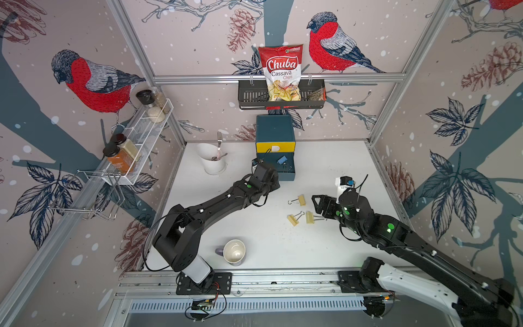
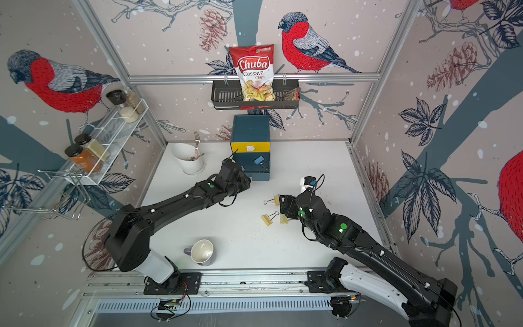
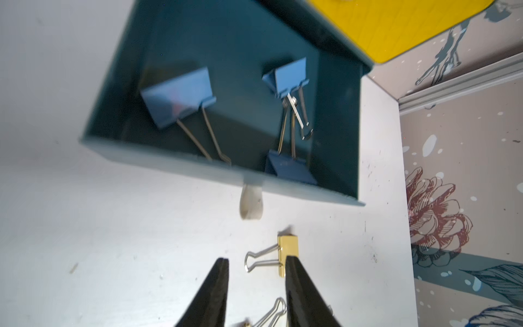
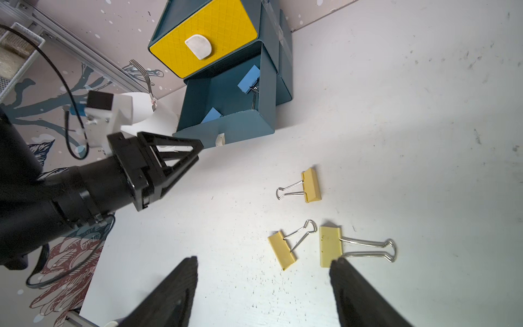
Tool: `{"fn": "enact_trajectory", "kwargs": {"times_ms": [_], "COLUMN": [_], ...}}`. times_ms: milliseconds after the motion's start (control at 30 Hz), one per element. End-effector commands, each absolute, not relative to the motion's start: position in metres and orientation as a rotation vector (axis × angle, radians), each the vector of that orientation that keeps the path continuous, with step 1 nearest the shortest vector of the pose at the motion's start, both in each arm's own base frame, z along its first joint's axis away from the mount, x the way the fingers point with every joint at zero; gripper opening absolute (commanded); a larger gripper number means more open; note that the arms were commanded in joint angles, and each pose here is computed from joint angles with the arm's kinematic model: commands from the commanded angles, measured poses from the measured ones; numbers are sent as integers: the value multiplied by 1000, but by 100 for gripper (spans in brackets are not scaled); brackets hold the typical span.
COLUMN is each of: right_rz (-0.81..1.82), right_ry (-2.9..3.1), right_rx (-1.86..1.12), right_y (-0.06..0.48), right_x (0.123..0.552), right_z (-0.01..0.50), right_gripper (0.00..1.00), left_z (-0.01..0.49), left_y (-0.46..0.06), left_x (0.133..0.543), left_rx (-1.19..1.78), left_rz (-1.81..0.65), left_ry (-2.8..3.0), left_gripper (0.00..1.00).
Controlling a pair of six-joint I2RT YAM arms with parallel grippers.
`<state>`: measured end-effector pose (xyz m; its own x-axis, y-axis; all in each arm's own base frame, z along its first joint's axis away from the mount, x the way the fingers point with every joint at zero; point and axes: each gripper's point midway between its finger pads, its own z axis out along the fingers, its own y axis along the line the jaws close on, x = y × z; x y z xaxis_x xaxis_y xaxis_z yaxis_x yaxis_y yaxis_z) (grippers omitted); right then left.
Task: Put the binder clips in the drawer according to color
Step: Close the drawer in the storage box.
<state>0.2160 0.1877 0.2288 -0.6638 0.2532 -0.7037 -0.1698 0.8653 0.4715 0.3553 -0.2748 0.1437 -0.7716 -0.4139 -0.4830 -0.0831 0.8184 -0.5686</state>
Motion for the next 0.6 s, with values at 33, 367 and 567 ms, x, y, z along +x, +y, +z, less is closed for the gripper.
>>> {"fn": "enact_trajectory", "kwargs": {"times_ms": [33, 367, 567], "right_rz": [641, 642, 637], "right_ry": [2202, 2209, 2214], "right_rx": [74, 77, 69], "right_y": [185, 185, 187], "right_x": [216, 215, 216], "right_z": [227, 223, 220], "right_gripper": [79, 79, 79], "left_z": [158, 134, 139], "left_y": [-289, -274, -269], "left_x": [368, 402, 419], "left_rx": [-427, -589, -653], "left_rz": [-863, -904, -952], "left_ry": [2264, 2209, 2122], "left_gripper": [39, 38, 38]}}
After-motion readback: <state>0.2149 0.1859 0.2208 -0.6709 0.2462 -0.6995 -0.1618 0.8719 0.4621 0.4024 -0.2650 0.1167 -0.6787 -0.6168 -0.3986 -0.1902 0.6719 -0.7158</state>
